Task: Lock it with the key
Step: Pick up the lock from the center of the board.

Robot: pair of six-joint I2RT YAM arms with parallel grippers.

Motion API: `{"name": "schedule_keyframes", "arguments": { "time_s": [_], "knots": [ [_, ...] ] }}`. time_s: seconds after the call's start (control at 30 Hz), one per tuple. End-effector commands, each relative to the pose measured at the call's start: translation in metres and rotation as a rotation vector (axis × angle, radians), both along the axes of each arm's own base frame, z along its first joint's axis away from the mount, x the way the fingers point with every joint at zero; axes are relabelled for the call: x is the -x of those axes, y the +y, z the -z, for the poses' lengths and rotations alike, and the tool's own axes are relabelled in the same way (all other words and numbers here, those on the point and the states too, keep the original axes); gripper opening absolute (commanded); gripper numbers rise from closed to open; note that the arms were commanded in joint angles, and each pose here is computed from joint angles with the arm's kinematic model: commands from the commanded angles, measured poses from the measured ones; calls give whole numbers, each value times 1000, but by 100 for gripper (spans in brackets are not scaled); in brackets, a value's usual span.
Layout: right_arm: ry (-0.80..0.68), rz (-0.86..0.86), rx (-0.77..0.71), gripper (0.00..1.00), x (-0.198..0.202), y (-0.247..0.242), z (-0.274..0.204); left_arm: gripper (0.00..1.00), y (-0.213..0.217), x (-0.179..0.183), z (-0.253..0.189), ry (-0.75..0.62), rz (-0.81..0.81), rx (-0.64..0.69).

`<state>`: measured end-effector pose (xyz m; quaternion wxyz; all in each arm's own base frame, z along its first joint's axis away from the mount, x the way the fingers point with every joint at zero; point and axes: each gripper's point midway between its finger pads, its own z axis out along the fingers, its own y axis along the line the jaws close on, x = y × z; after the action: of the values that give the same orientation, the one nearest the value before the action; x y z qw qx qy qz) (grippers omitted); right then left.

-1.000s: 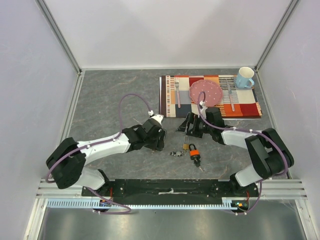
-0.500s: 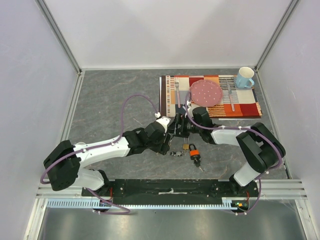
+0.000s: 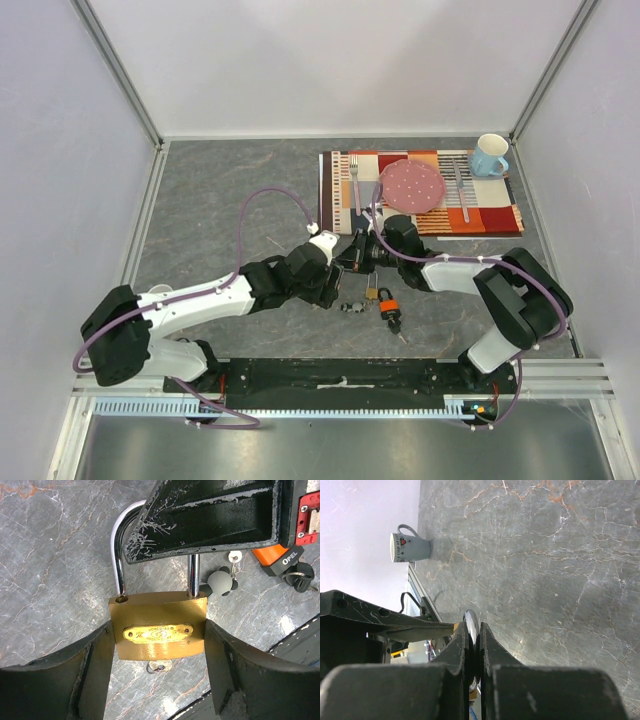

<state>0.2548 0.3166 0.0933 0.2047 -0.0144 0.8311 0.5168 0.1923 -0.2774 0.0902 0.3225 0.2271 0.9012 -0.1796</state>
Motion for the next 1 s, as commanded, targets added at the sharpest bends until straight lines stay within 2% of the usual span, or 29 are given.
{"name": "schedule_keyframes", "arguments": {
  "time_s": [0.0,0.07,0.2,0.3,0.4,0.77,0.97],
  "knots": [
    [-79,-9,-18,0,-1,2,-17,30,-22,-19,-53,-134,-1,142],
    [-88,-6,-6,0,-3,0,-17,36,-22,-19,-53,-137,4,143],
    [-107,2,0,0,-6,-1,-22,59,-20,-20,-61,-153,-5,162],
    [-119,5,-3,0,-7,-2,-27,68,-19,-20,-70,-169,0,194],
    [-138,11,-9,0,-9,-6,-35,72,-19,-22,-84,-168,24,255],
    [-232,77,-31,0,-17,-39,-65,77,6,-25,-151,-121,211,686],
    [-226,145,-47,0,-22,-53,-79,76,5,-19,-152,-95,267,719]
  ]
}}
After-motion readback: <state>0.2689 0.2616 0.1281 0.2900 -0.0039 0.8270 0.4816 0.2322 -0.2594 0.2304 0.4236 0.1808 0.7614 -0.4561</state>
